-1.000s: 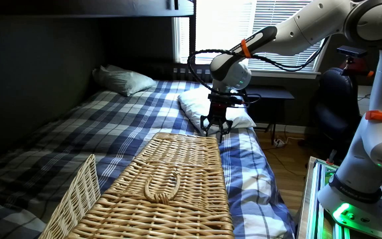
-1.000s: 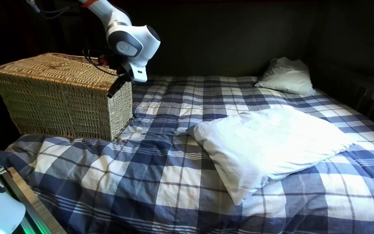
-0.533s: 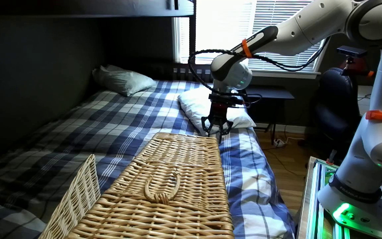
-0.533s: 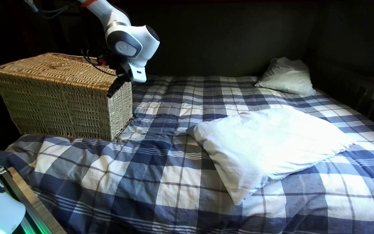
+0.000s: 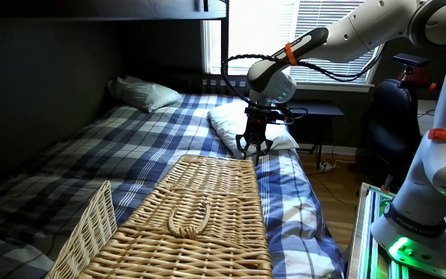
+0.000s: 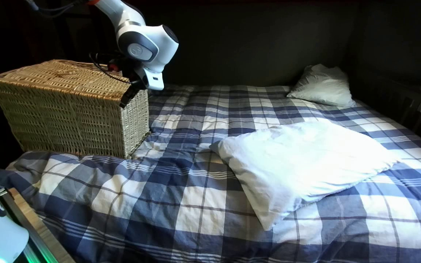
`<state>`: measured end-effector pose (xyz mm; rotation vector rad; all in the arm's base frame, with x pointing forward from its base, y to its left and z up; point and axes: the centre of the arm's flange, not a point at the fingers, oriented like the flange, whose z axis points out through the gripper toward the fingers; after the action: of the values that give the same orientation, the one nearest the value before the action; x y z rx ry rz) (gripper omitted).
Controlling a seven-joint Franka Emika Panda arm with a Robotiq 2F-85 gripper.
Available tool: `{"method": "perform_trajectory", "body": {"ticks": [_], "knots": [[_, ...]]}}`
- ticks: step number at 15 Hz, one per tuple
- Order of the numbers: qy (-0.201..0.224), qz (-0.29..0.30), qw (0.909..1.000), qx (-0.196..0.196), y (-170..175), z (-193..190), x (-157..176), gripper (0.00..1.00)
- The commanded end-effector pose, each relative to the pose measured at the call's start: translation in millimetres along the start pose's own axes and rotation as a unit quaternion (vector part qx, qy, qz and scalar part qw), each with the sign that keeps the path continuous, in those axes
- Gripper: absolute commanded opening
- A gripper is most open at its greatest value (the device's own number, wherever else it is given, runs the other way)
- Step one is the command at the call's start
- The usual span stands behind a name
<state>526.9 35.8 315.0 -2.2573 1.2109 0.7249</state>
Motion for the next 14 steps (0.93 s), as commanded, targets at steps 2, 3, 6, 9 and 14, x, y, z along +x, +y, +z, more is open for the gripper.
{"method": "perform_trajectory", "body": {"ticks": [2,3,6,9,14], "knots": [[0.005,0.004,1.0000,0.006,7,-1,-8,0.11],[0.006,0.004,1.0000,0.005,8,-1,-8,0.06],[0.009,0.002,0.9999,0.003,9,-2,-10,0.05],[0.028,0.004,0.9996,0.008,15,-13,-22,0.05],[0.078,0.006,0.9964,0.033,39,-49,-66,0.05]]}}
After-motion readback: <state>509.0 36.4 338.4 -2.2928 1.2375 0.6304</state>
